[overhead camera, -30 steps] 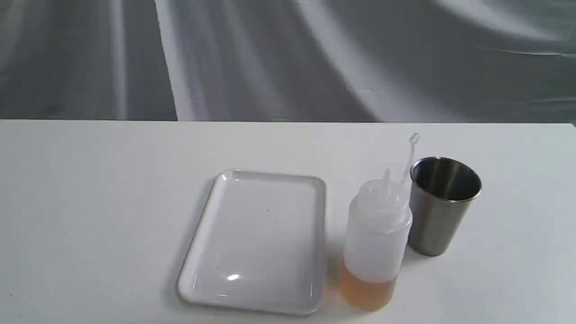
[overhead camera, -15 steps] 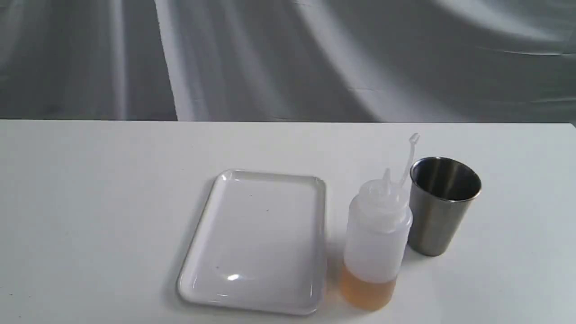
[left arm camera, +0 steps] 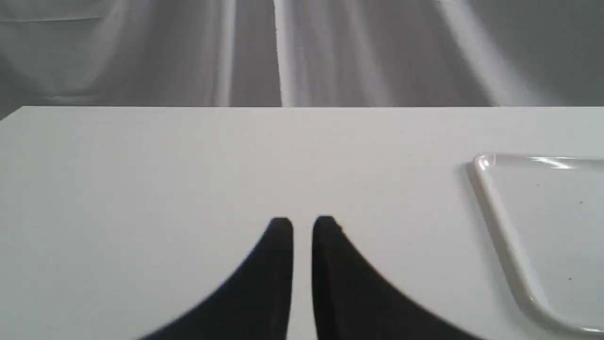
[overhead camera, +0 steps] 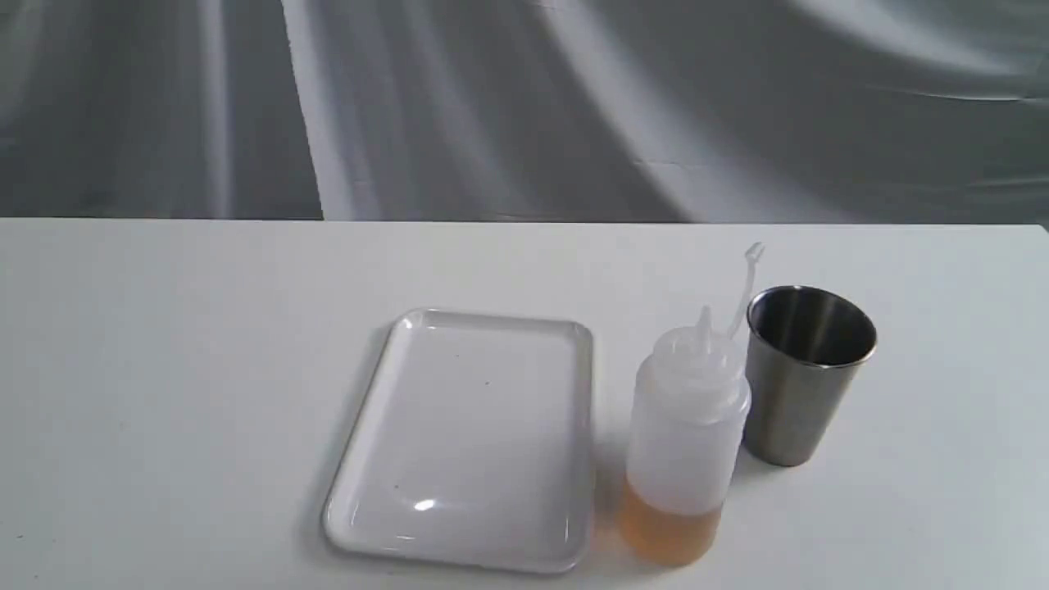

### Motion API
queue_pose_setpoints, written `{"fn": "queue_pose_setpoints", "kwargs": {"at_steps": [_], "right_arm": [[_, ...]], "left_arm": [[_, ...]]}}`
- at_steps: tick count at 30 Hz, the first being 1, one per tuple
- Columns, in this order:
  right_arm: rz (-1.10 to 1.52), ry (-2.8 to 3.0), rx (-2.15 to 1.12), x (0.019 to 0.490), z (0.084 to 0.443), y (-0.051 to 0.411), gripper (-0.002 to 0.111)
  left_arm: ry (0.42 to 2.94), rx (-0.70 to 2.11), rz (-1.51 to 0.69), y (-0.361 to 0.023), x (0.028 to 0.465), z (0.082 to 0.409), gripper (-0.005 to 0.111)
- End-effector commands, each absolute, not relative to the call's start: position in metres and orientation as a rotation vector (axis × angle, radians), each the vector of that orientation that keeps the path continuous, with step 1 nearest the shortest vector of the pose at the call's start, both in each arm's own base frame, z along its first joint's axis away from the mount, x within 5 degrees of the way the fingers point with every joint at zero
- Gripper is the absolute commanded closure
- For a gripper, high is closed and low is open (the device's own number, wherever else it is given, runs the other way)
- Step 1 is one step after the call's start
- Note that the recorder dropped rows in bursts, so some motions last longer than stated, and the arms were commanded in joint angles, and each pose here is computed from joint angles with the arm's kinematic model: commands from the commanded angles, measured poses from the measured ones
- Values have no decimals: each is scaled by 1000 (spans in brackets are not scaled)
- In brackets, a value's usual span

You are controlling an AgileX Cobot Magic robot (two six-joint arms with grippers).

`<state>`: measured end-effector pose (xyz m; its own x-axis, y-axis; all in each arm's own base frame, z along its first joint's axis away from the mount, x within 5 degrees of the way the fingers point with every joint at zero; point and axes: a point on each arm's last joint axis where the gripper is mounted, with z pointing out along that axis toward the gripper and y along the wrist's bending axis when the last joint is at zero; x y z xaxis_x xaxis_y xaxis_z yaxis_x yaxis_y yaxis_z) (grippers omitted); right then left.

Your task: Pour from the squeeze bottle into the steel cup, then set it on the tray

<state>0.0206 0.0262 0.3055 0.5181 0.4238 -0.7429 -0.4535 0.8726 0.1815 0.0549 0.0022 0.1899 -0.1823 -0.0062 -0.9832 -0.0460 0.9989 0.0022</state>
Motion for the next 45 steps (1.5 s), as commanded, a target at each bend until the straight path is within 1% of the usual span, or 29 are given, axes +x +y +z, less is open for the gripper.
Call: {"fn": "queue_pose_setpoints", "kwargs": {"at_steps": [1, 7, 11, 14, 23, 28, 33, 36, 45], "right_arm": [[433, 923, -54, 16, 336, 25, 108], [163, 953, -101, 12, 389, 20, 108], [110, 974, -26, 16, 415, 12, 108], [69, 983, -44, 22, 428, 11, 108], [99, 1018, 27, 50, 468, 5, 108], [176, 997, 67, 60, 493, 4, 108], [169, 983, 60, 65, 507, 3, 108], [165, 1003, 61, 73, 505, 3, 108], [134, 1027, 122, 74, 503, -3, 108]], "left_arm": [[1749, -39, 33, 2, 55, 189, 98], [1749, -39, 33, 2, 55, 189, 98], [1749, -39, 33, 2, 55, 189, 98], [1749, -41, 31, 2, 55, 189, 98], [1749, -41, 31, 2, 55, 189, 98], [1749, -39, 32, 2, 55, 189, 98], [1749, -39, 32, 2, 55, 189, 98], [1749, -41, 31, 2, 55, 189, 98], [1749, -41, 31, 2, 55, 189, 98]]}}
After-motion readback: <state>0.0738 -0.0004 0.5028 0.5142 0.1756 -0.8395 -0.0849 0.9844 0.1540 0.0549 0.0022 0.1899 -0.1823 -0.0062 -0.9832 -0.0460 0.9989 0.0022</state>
